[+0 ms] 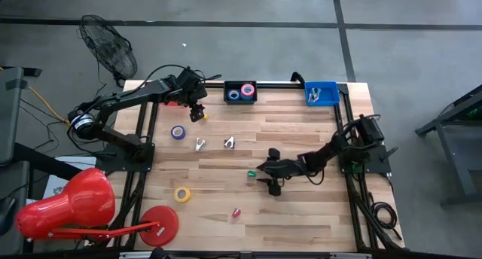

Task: Pick and place Stapler, Stapler remover, tape
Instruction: Put the green stapler into the red bin

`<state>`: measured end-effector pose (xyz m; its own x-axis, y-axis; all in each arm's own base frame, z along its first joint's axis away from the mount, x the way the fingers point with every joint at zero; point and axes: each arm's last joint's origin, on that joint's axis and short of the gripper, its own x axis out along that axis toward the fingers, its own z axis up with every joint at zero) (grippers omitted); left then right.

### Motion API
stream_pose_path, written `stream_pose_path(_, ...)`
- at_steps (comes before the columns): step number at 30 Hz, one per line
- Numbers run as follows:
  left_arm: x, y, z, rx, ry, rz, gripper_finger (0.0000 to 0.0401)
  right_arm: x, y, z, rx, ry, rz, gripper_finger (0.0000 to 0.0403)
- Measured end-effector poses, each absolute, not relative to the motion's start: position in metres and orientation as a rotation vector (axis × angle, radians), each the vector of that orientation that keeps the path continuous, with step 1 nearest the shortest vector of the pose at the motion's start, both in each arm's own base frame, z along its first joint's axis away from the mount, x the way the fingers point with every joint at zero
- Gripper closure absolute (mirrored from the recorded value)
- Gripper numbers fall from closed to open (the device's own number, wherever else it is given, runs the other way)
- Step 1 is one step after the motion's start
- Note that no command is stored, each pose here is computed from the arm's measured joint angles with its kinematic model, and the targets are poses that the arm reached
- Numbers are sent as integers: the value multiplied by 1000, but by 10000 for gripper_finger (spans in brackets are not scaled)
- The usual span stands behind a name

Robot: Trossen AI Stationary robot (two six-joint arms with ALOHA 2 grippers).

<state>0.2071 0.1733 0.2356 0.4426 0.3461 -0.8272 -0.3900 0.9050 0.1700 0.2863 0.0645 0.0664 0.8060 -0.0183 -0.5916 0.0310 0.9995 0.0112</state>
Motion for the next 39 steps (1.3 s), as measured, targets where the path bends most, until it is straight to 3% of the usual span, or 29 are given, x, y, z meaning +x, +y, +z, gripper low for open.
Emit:
stream_pose_path(17,207,173,236,-48,1014,458,167,297,59,71,25,640,-35,179)
stream_pose_path(39,207,173,236,-46,1015,461,167,298,59,72,-2,619,-26,340)
